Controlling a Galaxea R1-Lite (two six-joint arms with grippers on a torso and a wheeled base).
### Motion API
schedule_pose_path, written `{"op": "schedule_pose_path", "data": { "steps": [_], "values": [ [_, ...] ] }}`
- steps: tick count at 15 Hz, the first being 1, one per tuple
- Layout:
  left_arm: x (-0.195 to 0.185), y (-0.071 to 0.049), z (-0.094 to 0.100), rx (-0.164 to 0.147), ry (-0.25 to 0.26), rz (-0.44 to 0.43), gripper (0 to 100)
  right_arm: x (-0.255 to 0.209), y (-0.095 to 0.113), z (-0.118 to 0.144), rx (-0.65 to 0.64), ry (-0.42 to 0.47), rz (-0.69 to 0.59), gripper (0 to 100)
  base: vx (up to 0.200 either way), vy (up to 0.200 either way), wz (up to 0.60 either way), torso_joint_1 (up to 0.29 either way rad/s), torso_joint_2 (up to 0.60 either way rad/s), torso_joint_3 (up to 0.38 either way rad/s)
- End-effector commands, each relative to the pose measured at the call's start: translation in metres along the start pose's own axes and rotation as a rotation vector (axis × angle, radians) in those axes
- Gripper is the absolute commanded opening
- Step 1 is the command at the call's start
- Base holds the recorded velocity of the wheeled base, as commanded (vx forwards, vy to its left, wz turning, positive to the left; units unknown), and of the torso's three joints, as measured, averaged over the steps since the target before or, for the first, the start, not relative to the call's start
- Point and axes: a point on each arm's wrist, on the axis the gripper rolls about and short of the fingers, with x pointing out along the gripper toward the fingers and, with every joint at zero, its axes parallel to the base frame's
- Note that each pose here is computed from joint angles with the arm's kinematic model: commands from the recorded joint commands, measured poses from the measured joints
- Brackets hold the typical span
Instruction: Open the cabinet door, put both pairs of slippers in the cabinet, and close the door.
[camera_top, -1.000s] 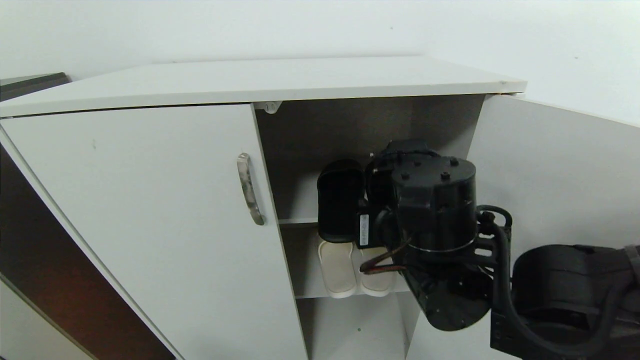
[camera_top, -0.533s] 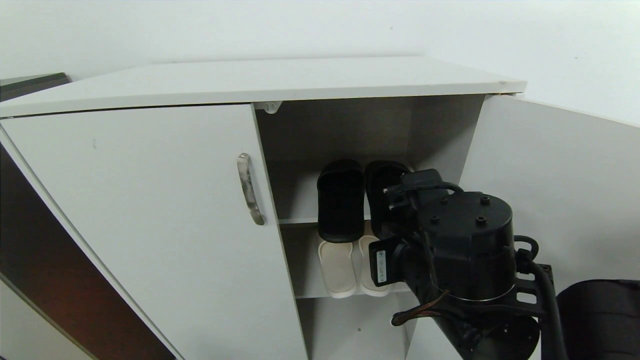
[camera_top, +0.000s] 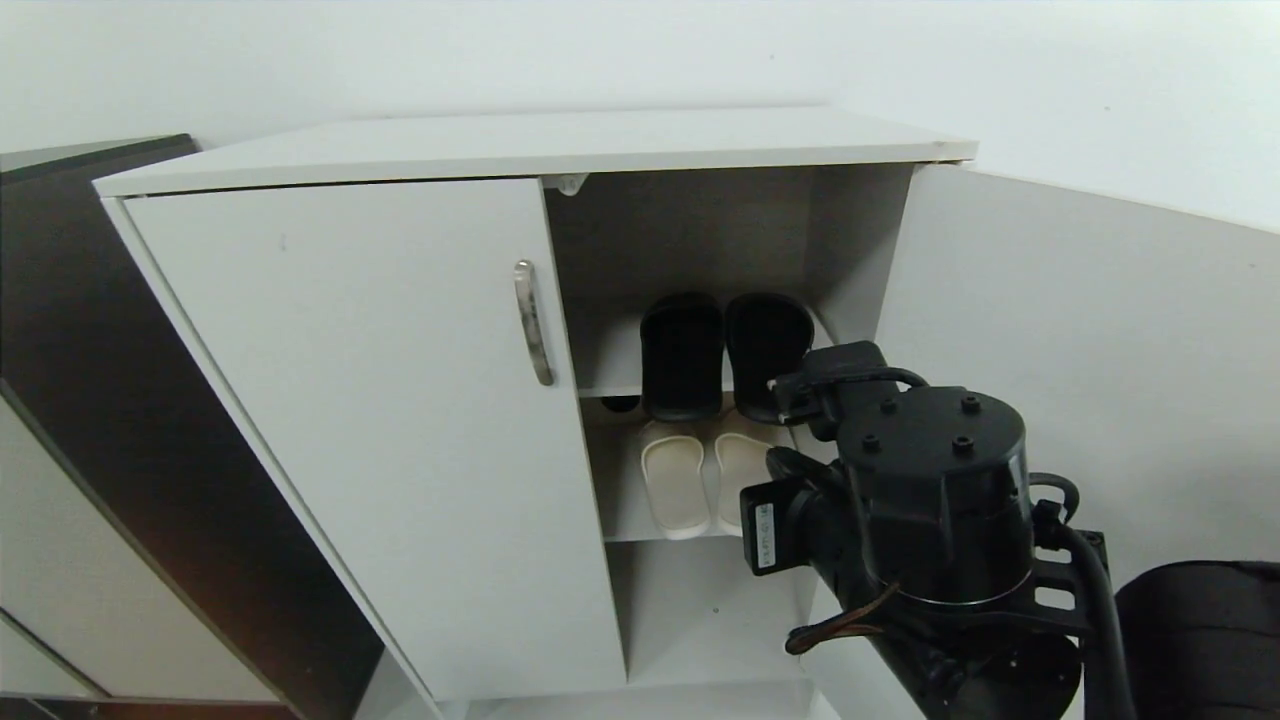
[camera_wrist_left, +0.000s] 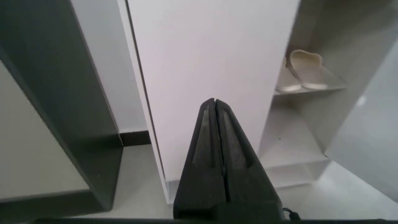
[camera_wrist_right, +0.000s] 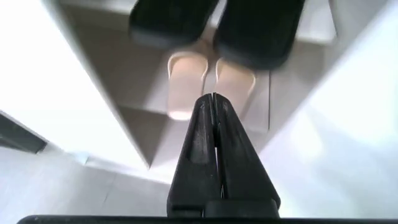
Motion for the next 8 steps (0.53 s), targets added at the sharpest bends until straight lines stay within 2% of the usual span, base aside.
{"op": "schedule_pose_path", "data": {
  "steps": [1,8],
  "values": [
    [0.0001,0.0000,0.0001,0.000,0.001,0.000,0,0.0005,0.0005,-0.0016,-0.004,0.004,0.001,0,-0.200,0.000,0.00,0.002,0.01,0.002],
    [0.0001,0.0000,0.0001,-0.002,0.001,0.001,0,0.0011,-0.0017,-0.0061,-0.013,0.017,-0.002,0,-0.200,0.000,0.00,0.000,0.00,0.002]
  ]
}}
